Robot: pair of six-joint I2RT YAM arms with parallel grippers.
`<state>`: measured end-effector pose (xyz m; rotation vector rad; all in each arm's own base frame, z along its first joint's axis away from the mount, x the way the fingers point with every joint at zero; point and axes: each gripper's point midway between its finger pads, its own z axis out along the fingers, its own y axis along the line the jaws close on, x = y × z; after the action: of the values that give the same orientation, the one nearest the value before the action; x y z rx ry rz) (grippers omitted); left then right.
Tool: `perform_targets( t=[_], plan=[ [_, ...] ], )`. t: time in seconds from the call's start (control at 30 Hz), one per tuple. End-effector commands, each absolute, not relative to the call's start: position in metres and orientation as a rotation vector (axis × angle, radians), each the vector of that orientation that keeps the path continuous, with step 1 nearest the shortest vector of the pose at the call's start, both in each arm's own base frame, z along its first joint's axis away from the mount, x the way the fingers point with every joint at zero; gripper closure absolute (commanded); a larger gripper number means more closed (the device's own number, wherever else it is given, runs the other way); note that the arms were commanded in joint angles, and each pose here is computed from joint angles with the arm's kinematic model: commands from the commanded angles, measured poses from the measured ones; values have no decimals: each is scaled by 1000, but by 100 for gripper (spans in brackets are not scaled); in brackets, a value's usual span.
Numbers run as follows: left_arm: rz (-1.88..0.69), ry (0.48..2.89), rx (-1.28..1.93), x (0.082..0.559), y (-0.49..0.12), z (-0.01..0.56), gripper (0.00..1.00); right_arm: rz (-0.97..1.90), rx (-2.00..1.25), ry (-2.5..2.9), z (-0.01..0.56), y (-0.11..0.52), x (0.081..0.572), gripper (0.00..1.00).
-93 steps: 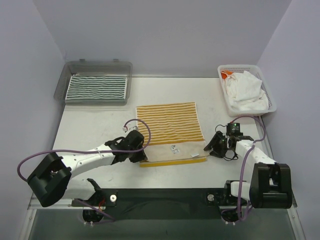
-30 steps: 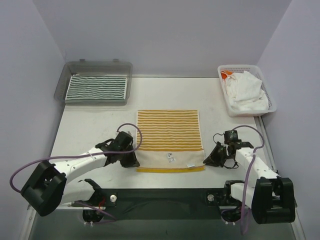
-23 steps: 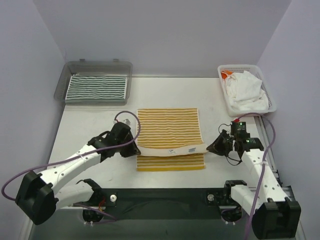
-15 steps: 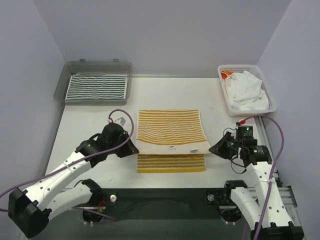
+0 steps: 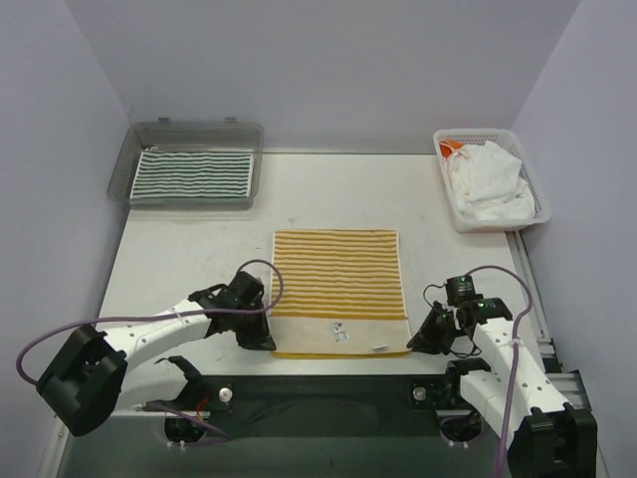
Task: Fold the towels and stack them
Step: Fold the towel
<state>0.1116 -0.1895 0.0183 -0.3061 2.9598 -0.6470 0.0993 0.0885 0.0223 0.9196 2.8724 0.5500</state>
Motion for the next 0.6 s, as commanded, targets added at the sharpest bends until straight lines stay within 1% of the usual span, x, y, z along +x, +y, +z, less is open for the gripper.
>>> perform_targets(
  t=[0.0, 0.03, 0.07, 0.1, 0.13, 0.17, 0.2, 0.23, 0.33, 0.37, 0.43, 0.5, 0.53, 0.57],
  plan=[
    [-667, 2936, -254, 116, -194, 19, 97, 460, 907, 2896, 16, 84, 96, 90],
    [-660, 2938, -254, 115, -193, 19, 94, 453, 884, 2911, 16, 86, 94, 87],
    [-654, 2937, -257, 114, -190, 20, 90, 433, 890, 2921, 15, 85, 91, 82],
    [-649, 2937, -261, 113, -189, 21, 87, 431, 882, 2920, 16, 85, 90, 72],
    [-661, 2919, -253, 113, -189, 25, 75, 421, 891, 2913, 19, 84, 88, 69],
    [-651, 2923, -260, 111, -186, 26, 66, 414, 891, 2900, 21, 82, 88, 67],
    [-651, 2918, -258, 109, -185, 29, 58, 385, 891, 2882, 22, 78, 89, 61],
    [-677, 2888, -256, 111, -185, 36, 55, 361, 894, 2882, 26, 75, 85, 60],
    [-709, 2851, -263, 110, -184, 51, 41, 396, 870, 2784, 46, 74, 98, 59],
    [-733, 2822, -276, 110, -183, 60, 34, 426, 844, 2740, 59, 76, 106, 59],
    [-794, 2753, -270, 115, -187, 80, 34, 458, 811, 2708, 71, 79, 114, 63],
    [-816, 2691, -290, 125, -190, 97, 36, 480, 780, 2697, 82, 83, 122, 69],
    [-809, 2662, -309, 131, -190, 102, 40, 508, 763, 2701, 83, 87, 127, 72],
    [-821, 2635, -311, 137, -193, 107, 49, 530, 765, 2703, 83, 90, 130, 77]
  ],
)
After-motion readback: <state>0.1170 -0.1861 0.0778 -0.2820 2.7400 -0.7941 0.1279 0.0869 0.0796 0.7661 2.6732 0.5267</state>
